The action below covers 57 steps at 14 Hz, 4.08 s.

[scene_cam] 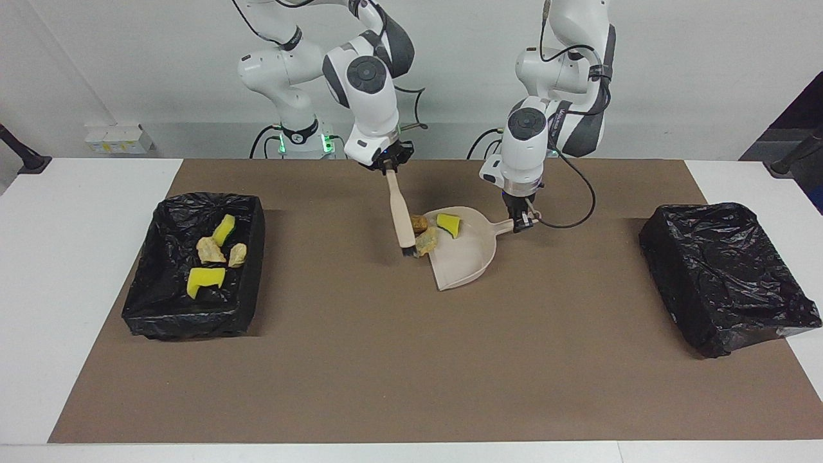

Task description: Sweep and dump trash in bin

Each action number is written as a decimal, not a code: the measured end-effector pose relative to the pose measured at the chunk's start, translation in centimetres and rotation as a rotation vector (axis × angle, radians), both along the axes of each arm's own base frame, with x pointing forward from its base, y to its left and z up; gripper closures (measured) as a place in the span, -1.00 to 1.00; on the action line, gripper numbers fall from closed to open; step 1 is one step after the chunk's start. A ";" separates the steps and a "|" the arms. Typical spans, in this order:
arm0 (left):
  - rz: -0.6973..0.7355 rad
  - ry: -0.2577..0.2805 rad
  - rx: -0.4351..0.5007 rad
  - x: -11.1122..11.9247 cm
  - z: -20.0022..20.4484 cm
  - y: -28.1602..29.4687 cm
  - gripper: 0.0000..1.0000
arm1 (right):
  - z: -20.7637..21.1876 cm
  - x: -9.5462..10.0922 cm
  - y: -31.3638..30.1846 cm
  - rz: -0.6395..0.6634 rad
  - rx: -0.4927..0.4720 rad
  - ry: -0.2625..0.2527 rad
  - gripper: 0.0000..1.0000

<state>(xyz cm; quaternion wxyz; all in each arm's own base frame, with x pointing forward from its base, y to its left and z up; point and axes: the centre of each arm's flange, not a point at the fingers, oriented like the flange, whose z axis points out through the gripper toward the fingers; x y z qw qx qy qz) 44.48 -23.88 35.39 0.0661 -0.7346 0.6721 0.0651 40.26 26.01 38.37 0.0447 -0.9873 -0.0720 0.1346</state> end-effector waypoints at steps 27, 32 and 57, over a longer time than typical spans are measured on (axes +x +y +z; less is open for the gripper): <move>0.031 -0.025 -0.074 8.8 5.2 12.0 0.35 | 4.5 -10.6 14.2 -0.131 -0.048 -0.109 0.45; -0.020 0.027 -0.079 14.8 7.5 23.1 0.35 | -0.4 -16.6 20.2 -0.164 -0.068 -0.111 0.45; -0.173 0.154 0.716 17.8 16.3 51.8 0.35 | 5.0 -4.6 13.0 -0.302 0.026 -0.235 -1.00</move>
